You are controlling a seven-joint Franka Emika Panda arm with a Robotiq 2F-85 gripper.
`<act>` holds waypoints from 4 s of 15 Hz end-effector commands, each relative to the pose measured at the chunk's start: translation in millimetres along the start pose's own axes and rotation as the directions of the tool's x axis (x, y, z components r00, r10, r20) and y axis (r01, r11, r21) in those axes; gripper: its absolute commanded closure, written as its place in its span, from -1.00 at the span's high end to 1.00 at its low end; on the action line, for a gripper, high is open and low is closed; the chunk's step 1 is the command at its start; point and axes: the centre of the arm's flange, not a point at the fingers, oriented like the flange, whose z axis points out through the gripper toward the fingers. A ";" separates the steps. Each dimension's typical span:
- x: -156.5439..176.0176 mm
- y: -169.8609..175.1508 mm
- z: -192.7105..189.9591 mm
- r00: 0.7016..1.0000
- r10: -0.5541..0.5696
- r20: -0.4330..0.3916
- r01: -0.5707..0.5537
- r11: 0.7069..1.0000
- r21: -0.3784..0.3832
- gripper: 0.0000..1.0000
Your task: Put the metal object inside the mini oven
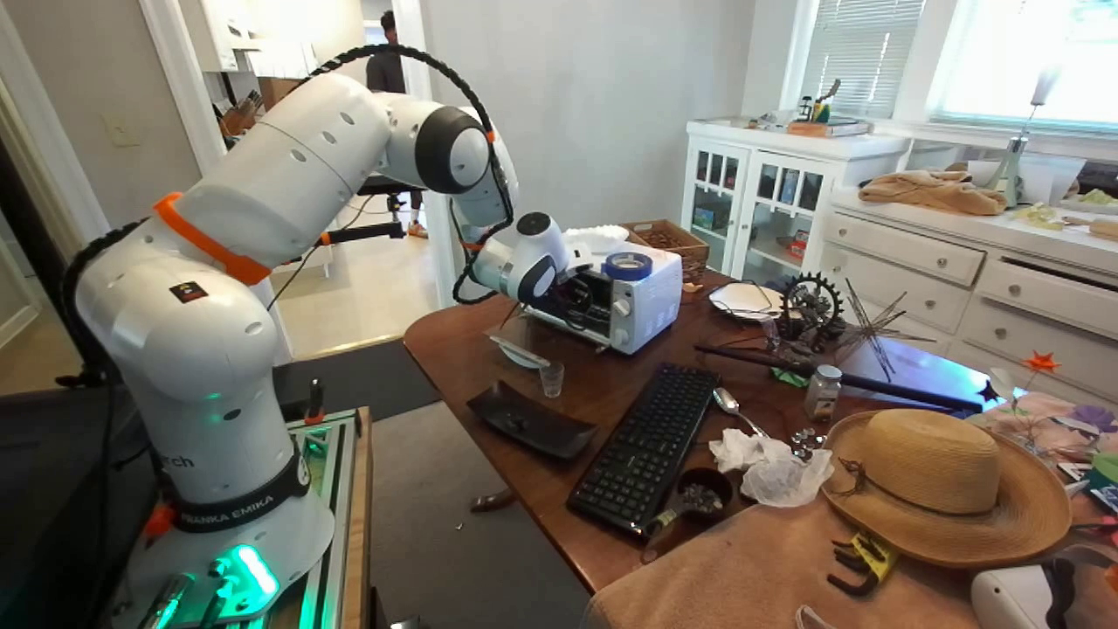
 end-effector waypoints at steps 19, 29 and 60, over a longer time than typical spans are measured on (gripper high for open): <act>-19.2 -50.9 -2.4 0.994 -0.099 -0.055 0.099 0.995 -0.009 0.51; -62.1 -76.0 -31.1 0.976 -0.140 -0.164 0.122 0.986 -0.115 -0.12; 11.2 -50.4 26.6 0.978 -0.175 -0.114 0.159 0.978 -0.134 0.64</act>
